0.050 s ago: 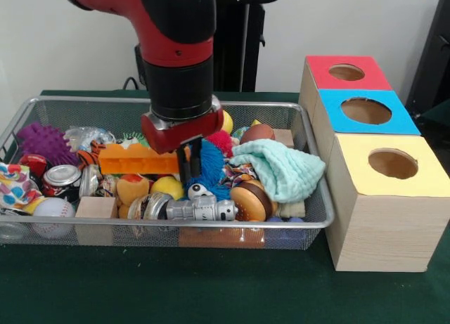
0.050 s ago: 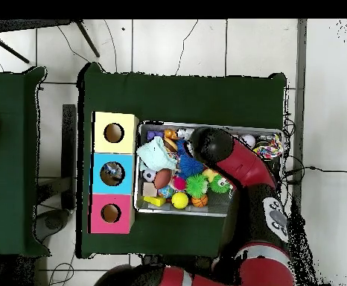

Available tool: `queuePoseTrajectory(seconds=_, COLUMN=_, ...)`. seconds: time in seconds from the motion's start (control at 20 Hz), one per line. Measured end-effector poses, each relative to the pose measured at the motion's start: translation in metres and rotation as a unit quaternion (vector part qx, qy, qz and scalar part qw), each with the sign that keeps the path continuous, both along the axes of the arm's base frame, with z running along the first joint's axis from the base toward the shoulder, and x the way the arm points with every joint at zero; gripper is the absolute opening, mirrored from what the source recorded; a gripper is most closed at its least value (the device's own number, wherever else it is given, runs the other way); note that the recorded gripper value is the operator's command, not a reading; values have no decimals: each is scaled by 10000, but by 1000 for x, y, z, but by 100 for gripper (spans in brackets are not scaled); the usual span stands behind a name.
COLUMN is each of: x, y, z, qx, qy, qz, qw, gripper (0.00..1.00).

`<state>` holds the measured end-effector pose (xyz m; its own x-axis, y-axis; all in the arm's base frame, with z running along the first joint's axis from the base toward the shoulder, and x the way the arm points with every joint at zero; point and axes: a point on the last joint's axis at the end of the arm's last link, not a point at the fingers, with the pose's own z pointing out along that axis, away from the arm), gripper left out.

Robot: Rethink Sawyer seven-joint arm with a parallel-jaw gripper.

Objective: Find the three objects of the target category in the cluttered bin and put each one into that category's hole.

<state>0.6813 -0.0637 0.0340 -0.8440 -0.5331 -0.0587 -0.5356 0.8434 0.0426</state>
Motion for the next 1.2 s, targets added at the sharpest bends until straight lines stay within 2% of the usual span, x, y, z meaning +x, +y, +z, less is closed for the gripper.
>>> queuePoseTrajectory(seconds=0.25, x=4, y=11, z=2, qx=45, qy=-17, qz=-186, qw=9998, gripper=0)
queuePoseTrajectory(seconds=0.3, x=5, y=13, z=2, qx=53, qy=-17, qz=-232, qw=9997, gripper=100)
queuePoseTrajectory(seconds=0.5, x=5, y=12, z=3, qx=58, qy=-7, qz=-415, qw=9991, gripper=100)
queuePoseTrajectory(seconds=0.8, x=5, y=7, z=7, qx=25, qy=-33, qz=-459, qw=9989, gripper=100)
queuePoseTrajectory(seconds=1.2, x=3, y=-14, z=30, qx=-248, qy=-115, qz=-383, qw=9989, gripper=100)
